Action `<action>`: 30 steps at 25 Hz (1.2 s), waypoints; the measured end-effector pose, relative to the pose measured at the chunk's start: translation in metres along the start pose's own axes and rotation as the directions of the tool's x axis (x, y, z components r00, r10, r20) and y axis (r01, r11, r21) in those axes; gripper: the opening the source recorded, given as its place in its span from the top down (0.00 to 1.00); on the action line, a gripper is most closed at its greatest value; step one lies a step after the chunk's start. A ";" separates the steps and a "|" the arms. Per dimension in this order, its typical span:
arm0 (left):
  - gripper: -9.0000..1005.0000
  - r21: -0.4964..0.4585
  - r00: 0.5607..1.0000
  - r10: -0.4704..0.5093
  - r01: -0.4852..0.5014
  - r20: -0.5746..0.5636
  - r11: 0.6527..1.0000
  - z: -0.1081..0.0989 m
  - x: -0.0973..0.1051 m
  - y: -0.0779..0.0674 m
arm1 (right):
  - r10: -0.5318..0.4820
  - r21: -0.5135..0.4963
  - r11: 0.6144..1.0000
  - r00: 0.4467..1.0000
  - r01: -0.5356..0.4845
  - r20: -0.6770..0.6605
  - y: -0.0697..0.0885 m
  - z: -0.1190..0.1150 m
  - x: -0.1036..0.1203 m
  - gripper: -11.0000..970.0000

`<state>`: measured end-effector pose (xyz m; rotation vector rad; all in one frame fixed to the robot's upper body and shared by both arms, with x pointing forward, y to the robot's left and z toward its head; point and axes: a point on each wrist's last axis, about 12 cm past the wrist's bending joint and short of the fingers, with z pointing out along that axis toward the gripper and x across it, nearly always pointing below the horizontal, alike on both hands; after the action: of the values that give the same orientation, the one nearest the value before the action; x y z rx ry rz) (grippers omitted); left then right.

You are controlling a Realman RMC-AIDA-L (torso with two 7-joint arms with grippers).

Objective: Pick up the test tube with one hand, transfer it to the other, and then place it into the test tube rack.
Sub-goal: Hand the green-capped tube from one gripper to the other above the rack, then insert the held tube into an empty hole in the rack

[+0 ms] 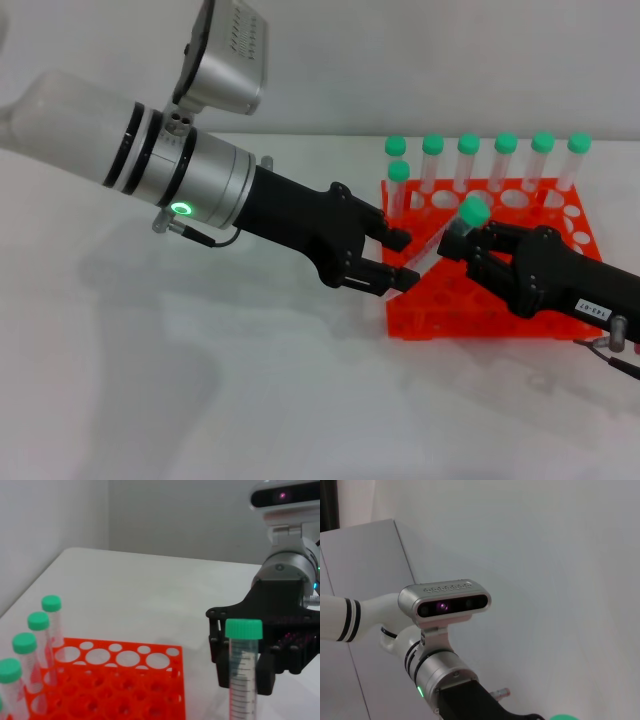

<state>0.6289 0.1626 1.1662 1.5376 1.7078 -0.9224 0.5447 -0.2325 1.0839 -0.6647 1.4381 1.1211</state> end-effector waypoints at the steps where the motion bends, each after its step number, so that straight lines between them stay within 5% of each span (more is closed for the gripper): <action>1: 0.66 -0.005 1.000 -0.002 0.002 0.000 1.000 -0.001 0.000 0.000 | 0.000 0.000 1.000 1.000 0.000 0.000 0.000 0.000 0.000 0.78; 6: 0.58 -0.053 0.999 -0.025 0.026 0.026 0.998 -0.010 0.005 0.003 | 0.004 0.015 1.000 1.000 -0.004 -0.001 -0.001 -0.002 0.001 0.78; 15: 0.13 -0.288 0.967 -0.100 0.168 0.236 0.943 -0.070 0.068 -0.014 | -0.012 0.094 0.995 1.000 0.013 -0.009 -0.011 -0.005 0.000 0.78; 21: 0.11 -0.437 0.919 -0.090 0.267 0.385 0.859 -0.099 0.123 -0.046 | -0.049 0.175 0.983 0.999 0.053 -0.023 -0.025 -0.003 -0.007 0.78; 23: 0.11 -0.538 0.869 -0.031 0.334 0.494 0.774 -0.113 0.153 -0.070 | -0.066 0.214 0.975 0.998 0.067 -0.010 -0.030 -0.003 -0.010 0.78; 30: 0.11 -0.664 0.806 0.076 0.426 0.587 0.614 -0.120 0.201 -0.119 | -0.105 0.301 0.949 0.994 0.092 0.028 -0.040 -0.007 -0.017 0.78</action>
<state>0.4896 0.3638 1.0712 0.4218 1.4979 -0.5086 0.5810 -0.2574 1.0893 -0.4873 1.4816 0.8125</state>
